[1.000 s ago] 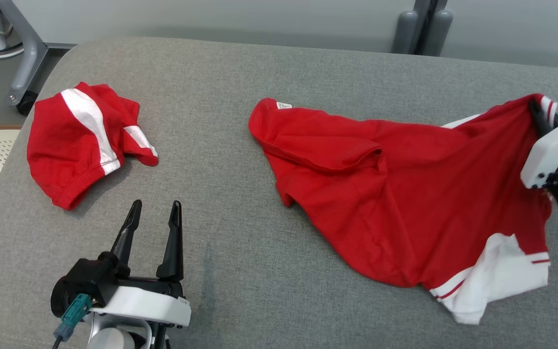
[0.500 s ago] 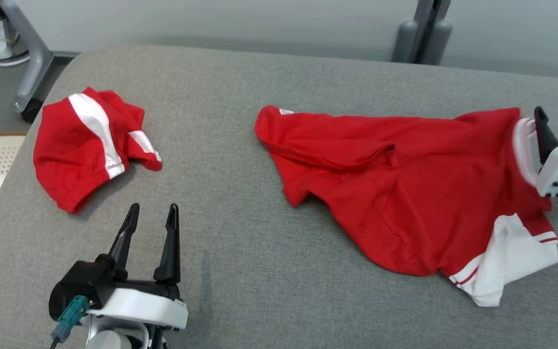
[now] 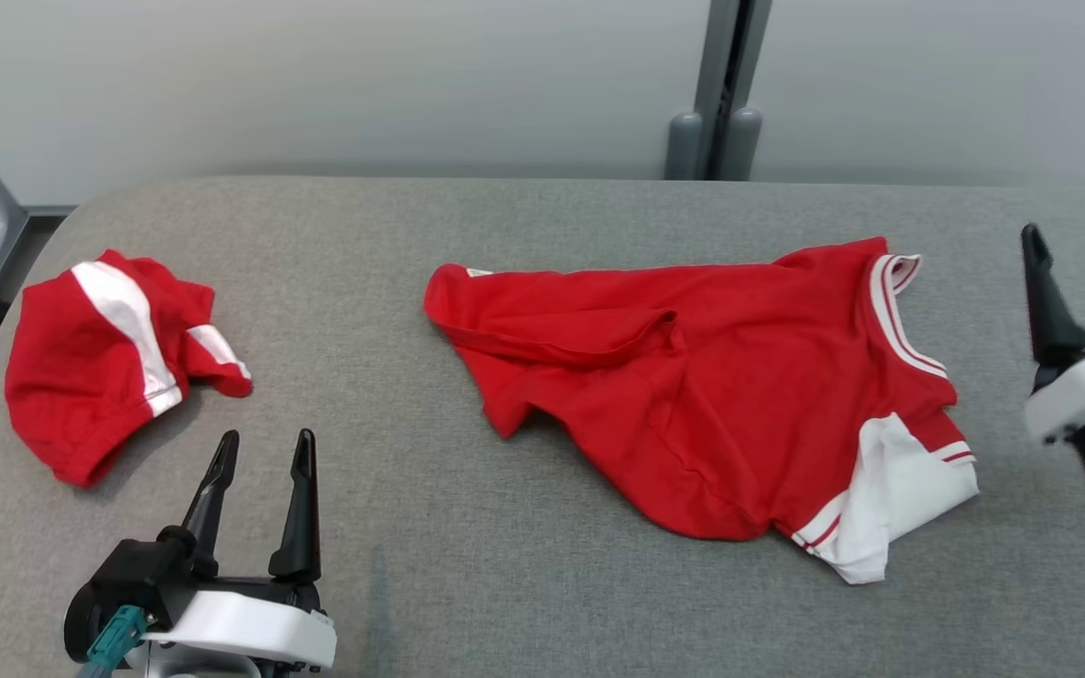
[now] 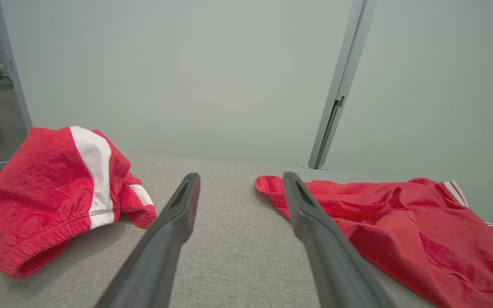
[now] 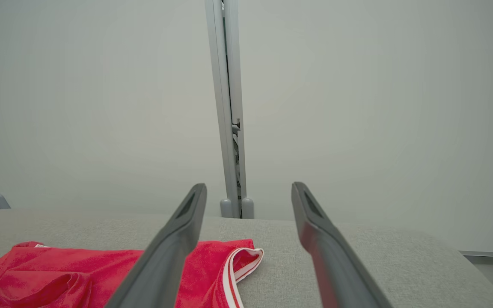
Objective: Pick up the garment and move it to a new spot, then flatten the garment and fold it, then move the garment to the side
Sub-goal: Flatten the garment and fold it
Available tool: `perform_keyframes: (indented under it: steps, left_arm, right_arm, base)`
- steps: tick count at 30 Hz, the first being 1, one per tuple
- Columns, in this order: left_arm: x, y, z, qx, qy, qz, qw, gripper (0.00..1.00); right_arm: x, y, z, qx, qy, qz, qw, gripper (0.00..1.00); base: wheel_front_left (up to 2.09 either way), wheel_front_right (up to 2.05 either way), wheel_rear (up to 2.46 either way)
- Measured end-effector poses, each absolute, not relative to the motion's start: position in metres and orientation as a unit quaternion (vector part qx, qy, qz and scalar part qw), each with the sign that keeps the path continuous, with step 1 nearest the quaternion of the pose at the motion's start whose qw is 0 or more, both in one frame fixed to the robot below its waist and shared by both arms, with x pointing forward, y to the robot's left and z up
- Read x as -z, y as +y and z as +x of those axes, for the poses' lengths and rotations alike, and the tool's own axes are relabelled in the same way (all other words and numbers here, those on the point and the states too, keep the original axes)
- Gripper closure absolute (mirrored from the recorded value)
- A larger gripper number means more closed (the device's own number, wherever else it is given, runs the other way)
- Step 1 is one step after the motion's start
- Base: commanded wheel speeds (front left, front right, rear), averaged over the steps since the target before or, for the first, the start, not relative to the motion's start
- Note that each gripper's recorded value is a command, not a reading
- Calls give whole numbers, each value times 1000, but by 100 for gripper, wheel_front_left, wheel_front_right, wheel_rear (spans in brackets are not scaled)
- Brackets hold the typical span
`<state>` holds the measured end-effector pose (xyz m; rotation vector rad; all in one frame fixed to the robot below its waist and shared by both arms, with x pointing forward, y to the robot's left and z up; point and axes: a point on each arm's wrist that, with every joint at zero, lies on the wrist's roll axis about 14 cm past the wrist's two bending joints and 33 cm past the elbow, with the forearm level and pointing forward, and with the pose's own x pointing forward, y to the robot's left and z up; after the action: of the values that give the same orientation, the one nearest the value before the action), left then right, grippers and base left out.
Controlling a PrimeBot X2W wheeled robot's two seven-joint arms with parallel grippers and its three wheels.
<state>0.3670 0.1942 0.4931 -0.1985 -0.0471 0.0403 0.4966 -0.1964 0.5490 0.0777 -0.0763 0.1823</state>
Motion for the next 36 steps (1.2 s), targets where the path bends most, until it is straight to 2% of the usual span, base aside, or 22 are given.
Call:
perform_keyframes:
  steps: [6, 20, 31, 36]
  left_arm:
    - [-496, 186, 368, -4, -28, -97, 995, 0]
    - [-501, 174, 375, 19, -34, -93, 995, 0]
    - [-495, 163, 383, 37, -24, -91, 995, 0]
    - [-501, 143, 402, 75, -30, -76, 994, 0]
  right_arm:
    - [-546, -193, 447, -80, -70, 67, 992, 0]
    - [-528, -181, 373, -55, -74, 95, 991, 0]
    - [-522, -184, 365, -43, -66, 100, 992, 0]
    - [-518, -180, 369, -47, -60, 103, 992, 0]
  base:
    - [0, 0, 0]
    - [0, 0, 0]
    - [0, 0, 0]
    - [0, 0, 0]
